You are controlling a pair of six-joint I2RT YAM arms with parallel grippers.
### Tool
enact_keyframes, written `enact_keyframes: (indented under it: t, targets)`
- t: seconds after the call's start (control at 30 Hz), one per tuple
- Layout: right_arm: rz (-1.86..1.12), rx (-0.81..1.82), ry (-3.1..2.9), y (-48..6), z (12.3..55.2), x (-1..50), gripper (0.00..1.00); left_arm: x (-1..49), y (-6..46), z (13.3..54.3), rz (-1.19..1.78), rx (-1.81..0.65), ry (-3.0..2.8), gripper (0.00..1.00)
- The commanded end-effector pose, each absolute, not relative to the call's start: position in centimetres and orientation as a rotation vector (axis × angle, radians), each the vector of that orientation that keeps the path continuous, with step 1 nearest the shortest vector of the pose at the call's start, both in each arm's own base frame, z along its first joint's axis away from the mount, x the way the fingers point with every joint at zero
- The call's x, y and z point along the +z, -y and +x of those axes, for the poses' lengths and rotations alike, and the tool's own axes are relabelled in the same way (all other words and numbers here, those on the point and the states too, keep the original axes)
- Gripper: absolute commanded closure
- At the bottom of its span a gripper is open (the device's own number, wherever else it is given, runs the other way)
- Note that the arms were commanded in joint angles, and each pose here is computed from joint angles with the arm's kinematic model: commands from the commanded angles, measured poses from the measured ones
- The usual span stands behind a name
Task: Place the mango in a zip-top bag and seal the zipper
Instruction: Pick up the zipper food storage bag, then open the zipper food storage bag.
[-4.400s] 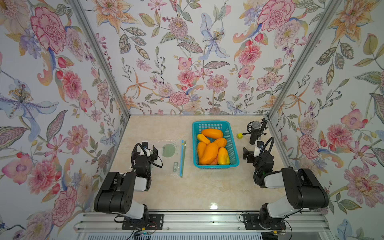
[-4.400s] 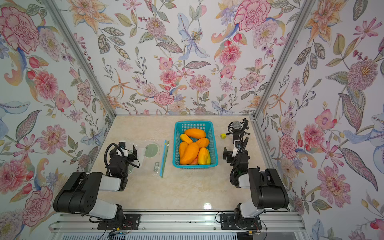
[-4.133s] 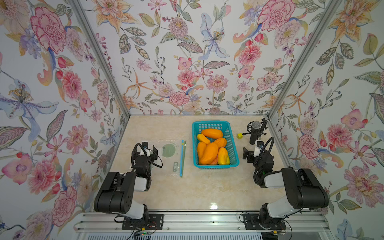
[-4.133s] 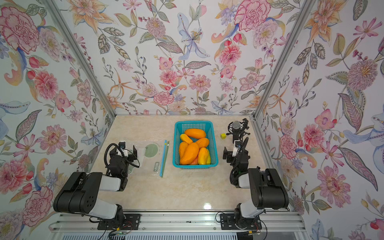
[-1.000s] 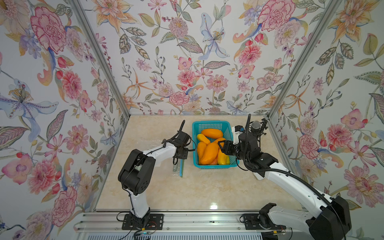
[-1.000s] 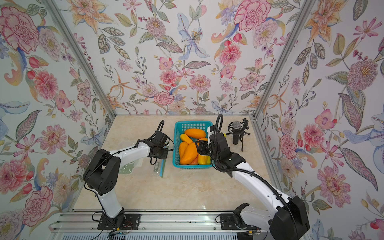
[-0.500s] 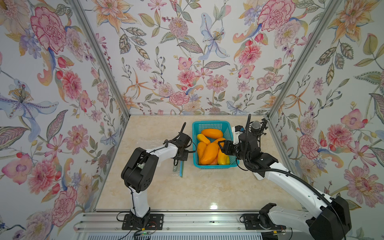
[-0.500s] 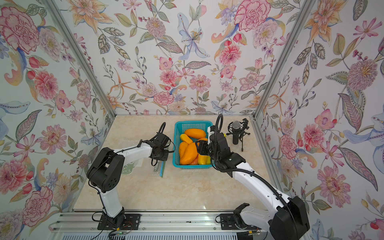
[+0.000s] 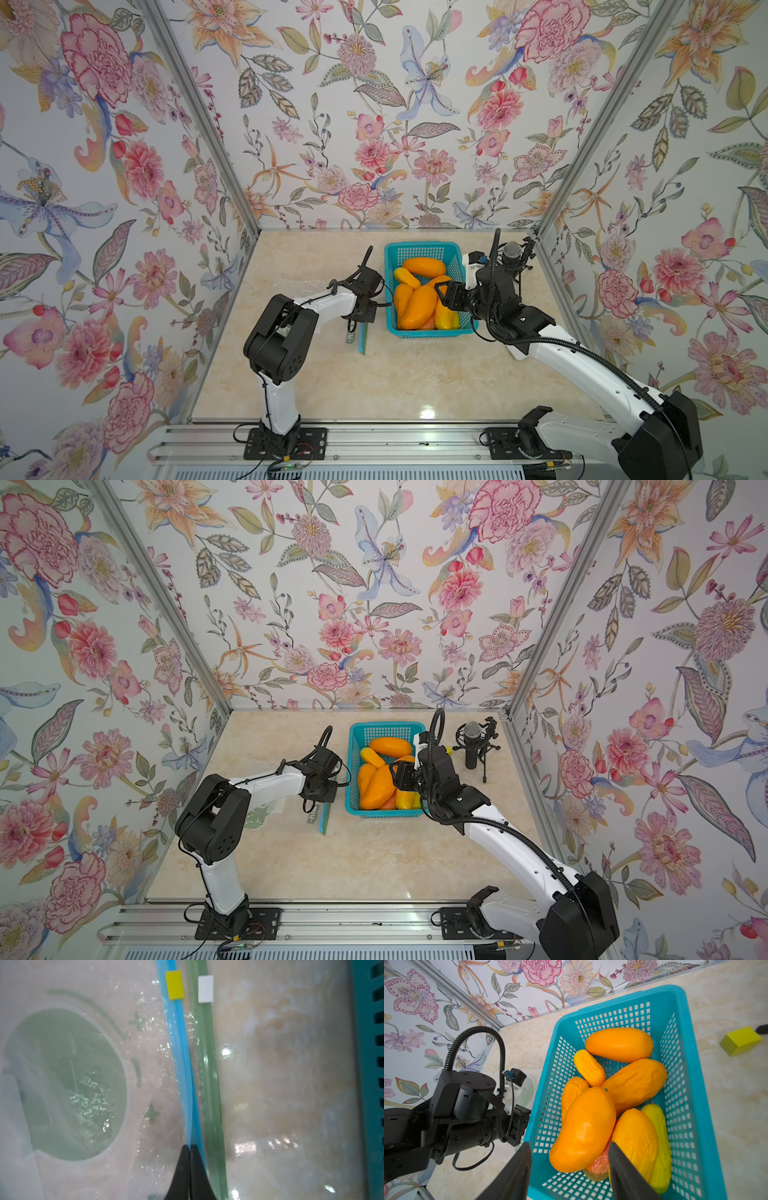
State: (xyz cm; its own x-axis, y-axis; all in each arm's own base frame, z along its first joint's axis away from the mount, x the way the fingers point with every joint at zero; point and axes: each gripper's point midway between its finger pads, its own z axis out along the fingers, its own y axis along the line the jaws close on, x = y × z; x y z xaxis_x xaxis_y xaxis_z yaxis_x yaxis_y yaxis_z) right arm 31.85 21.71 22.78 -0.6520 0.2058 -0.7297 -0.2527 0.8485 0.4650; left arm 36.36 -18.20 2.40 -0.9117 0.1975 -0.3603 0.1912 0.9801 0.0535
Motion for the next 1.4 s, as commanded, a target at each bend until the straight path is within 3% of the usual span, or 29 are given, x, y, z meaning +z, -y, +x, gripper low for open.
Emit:
enact_keyframes:
  t: [0.0, 0.3, 0.53, 0.63, 0.73, 1.03, 1.37]
  targets:
    - [-0.055, 0.736, -2.193, -23.2, 31.5, 23.0, 0.42, 6.4, 18.1, 36.8, 0.27, 0.033, -2.687, 1.0]
    - [-0.115, 0.983, -2.216, -28.6, 31.0, 23.0, 0.41, 14.5, 18.3, 35.8, 0.272, -0.091, -2.569, 1.0]
    - [-0.14, 1.173, -2.208, -33.0, 31.3, 23.3, 0.52, 19.5, 18.0, 34.6, 0.258, -0.172, -2.481, 1.0]
    - [-0.185, 1.216, -2.196, -34.9, 31.3, 23.9, 0.51, 20.9, 18.4, 34.3, 0.26, -0.22, -2.455, 1.0]
    - [-0.229, 1.257, -2.196, -37.0, 31.3, 24.4, 0.48, 21.5, 18.5, 34.1, 0.265, -0.245, -2.446, 1.0]
    - [-0.269, 1.361, -2.225, -41.2, 31.8, 23.4, 0.53, 22.0, 19.1, 33.5, 0.281, -0.305, -2.43, 1.0]
    - [-0.255, 1.352, -2.266, -42.6, 32.5, 21.6, 0.6, 22.3, 19.3, 33.1, 0.29, -0.336, -2.424, 1.0]
